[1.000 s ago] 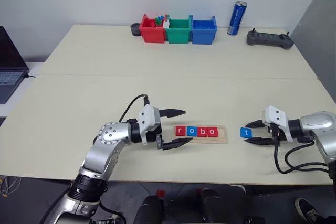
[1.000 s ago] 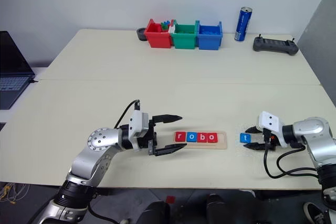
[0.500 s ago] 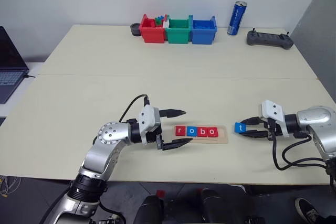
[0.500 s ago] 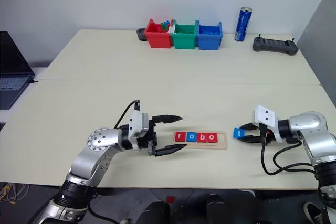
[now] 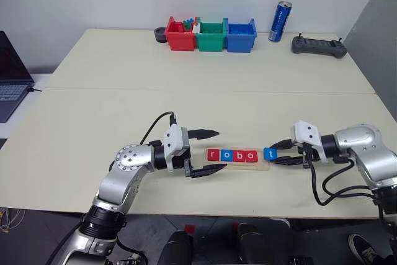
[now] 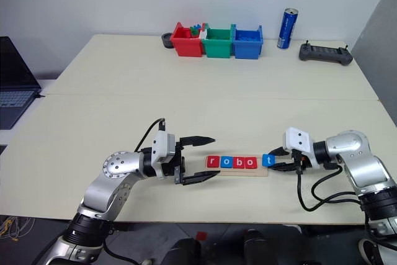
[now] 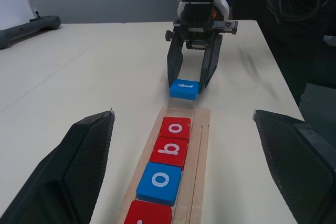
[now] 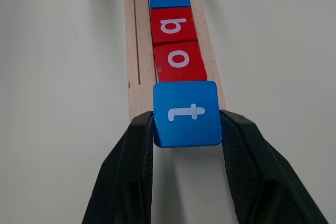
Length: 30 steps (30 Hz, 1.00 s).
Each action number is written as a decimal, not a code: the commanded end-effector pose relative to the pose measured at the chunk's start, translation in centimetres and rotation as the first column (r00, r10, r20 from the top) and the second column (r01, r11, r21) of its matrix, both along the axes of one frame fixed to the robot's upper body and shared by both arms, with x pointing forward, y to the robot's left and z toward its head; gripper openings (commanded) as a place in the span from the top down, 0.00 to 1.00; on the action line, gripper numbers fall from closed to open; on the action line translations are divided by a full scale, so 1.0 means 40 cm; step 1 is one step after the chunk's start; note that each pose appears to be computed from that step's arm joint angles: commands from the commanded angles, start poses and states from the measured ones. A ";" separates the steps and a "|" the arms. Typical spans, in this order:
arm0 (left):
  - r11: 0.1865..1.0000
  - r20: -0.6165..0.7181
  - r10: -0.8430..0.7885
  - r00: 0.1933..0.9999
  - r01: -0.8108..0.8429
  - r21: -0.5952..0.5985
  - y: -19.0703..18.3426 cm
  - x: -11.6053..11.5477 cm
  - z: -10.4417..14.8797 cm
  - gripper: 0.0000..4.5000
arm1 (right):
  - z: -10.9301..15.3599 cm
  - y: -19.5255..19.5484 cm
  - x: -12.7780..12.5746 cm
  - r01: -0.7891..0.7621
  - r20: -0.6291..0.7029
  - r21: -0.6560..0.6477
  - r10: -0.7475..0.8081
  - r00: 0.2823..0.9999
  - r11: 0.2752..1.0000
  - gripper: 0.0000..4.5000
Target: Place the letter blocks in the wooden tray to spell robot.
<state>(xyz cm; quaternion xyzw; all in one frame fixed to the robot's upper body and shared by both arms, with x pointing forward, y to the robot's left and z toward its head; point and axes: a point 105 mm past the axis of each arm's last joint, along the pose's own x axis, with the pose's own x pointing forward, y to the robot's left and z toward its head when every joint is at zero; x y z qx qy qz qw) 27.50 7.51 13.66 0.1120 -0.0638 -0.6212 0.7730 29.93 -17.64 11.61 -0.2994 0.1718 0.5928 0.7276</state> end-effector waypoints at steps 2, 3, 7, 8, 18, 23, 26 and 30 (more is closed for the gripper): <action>1.000 0.041 -0.002 0.999 0.003 -0.016 -0.003 -0.007 0.027 0.00 | 0.012 0.010 0.013 -0.025 0.037 -0.019 0.026 0.999 1.000 0.68; 1.000 0.040 -0.001 0.999 0.002 -0.017 -0.003 -0.008 0.027 0.00 | 0.010 0.010 0.015 -0.027 0.035 -0.028 0.028 0.999 0.999 0.68; 1.000 0.038 0.004 0.999 -0.003 -0.017 -0.001 -0.010 0.025 0.00 | 0.003 0.009 0.028 -0.032 0.037 -0.058 0.034 0.999 0.998 0.68; 1.000 0.038 0.005 0.999 -0.005 -0.017 -0.001 -0.010 0.025 0.00 | 0.002 0.009 0.029 -0.035 0.036 -0.061 0.037 0.999 0.998 0.68; 1.000 0.037 0.013 0.999 -0.012 -0.017 0.000 -0.008 0.026 0.00 | 0.000 0.016 0.032 -0.060 0.030 -0.077 0.062 0.998 0.995 0.68; 1.000 0.038 0.013 0.999 -0.012 -0.018 -0.001 -0.007 0.027 0.00 | 0.006 0.026 0.036 -0.069 0.034 -0.073 0.072 0.997 0.995 0.68; 1.000 0.039 0.012 0.999 -0.011 -0.019 -0.003 -0.007 0.027 0.00 | 0.005 0.027 0.037 -0.072 0.035 -0.077 0.075 0.997 0.994 0.68; 1.000 0.038 0.011 0.999 -0.010 -0.019 -0.002 -0.006 0.028 0.00 | 0.004 0.029 0.040 -0.071 0.035 -0.080 0.074 0.997 0.994 0.68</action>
